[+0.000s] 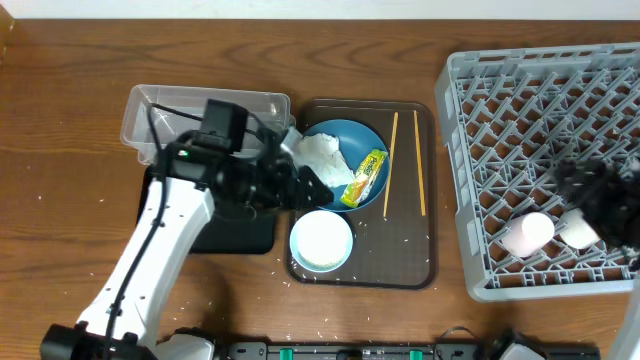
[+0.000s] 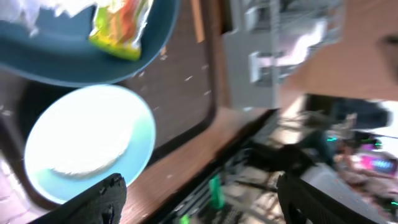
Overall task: Sort waste into correct bins and load items into the dishwasher rack
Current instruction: 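Grasp the light-blue rice bowl with the left gripper, then tip the rice bowl over the black tray to dump the rice, then set the empty blue bowl back on the brown tray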
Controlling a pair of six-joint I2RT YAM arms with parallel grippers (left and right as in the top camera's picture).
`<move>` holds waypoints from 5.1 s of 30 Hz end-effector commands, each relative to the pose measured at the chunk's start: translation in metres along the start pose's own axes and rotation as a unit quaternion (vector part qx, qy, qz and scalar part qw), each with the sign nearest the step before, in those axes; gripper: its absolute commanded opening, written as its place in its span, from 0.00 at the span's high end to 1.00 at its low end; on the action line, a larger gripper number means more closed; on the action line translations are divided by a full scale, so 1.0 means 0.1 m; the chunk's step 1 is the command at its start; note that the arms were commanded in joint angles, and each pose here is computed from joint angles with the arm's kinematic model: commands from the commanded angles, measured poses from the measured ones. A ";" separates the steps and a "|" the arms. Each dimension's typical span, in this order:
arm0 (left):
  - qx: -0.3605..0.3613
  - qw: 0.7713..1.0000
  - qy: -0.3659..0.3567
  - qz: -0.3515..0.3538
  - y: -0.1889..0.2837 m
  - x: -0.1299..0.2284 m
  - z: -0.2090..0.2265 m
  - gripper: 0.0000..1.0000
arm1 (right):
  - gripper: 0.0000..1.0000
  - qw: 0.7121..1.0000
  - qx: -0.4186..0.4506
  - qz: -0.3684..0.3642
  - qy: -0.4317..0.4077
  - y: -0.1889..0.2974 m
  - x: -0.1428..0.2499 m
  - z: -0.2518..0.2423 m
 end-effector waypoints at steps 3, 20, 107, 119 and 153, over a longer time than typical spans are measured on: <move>-0.177 0.983 -0.049 -0.019 -0.27 0.18 -0.07 0.22 | 0.20 0.989 -0.068 -0.006 0.135 0.10 0.14 0.48; -0.330 0.939 -0.066 -0.069 -1.65 0.43 0.06 0.48 | 0.17 0.987 -0.060 0.024 0.146 0.00 0.20 0.59; 0.309 0.921 0.203 -0.126 0.60 -0.20 1.71 0.94 | 0.16 0.990 -0.058 0.038 0.125 0.00 0.24 0.58; 0.255 0.954 0.115 -0.107 0.67 0.07 1.24 0.94 | 0.16 0.990 -0.058 0.036 0.126 0.00 0.23 0.58; -0.237 0.960 -0.119 -0.088 -1.33 0.44 -0.04 0.75 | 0.14 0.988 -0.059 0.037 0.134 0.00 0.24 0.58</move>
Point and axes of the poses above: each gripper's point midway between its finger pads, its own y axis back along the fingers, its own z axis along the line the jaws close on, x = y × z, the point moved 10 cm from there along y, back along the fingers, and after that the axes turned 13 degrees about y, right-handed, at the moved point
